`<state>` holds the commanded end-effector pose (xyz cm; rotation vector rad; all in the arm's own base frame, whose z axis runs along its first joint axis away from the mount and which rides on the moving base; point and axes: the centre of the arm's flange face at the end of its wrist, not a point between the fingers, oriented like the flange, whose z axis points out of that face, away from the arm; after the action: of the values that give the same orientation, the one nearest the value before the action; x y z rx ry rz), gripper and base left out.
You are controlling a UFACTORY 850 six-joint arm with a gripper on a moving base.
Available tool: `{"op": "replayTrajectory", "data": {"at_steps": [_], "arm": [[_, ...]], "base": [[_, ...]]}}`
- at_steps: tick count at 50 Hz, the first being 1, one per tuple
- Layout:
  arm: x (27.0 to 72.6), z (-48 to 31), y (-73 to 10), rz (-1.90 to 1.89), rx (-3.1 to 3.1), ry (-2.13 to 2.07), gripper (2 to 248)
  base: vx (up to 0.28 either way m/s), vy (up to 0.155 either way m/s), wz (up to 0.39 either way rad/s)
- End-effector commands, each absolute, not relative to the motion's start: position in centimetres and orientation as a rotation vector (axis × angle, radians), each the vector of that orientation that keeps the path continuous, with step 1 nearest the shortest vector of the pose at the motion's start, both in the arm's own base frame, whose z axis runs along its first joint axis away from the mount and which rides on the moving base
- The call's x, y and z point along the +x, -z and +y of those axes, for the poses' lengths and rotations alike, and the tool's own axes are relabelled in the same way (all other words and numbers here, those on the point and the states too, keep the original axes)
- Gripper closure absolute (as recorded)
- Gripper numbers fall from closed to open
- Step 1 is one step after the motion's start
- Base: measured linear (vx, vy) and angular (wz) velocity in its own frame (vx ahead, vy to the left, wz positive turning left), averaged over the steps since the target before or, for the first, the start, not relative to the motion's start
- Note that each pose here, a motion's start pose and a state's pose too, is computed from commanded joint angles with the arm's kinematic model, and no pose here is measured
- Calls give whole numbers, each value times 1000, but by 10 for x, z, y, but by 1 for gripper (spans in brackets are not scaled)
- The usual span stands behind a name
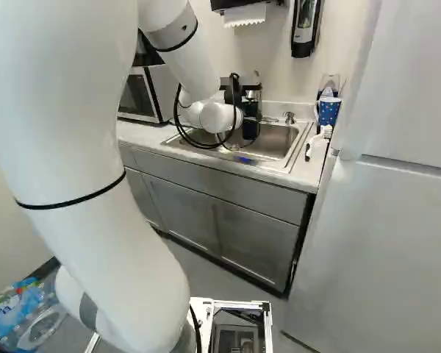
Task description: Rinse the cup and place it in the tray
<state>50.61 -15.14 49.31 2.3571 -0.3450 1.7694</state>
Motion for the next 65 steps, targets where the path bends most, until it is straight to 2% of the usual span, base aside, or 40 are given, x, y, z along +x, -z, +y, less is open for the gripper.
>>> {"op": "replayTrajectory", "data": {"at_steps": [65], "arm": [[506, -151, -493, -345, 2357, -1769, 128]], "base": [[0, 0, 0]]}}
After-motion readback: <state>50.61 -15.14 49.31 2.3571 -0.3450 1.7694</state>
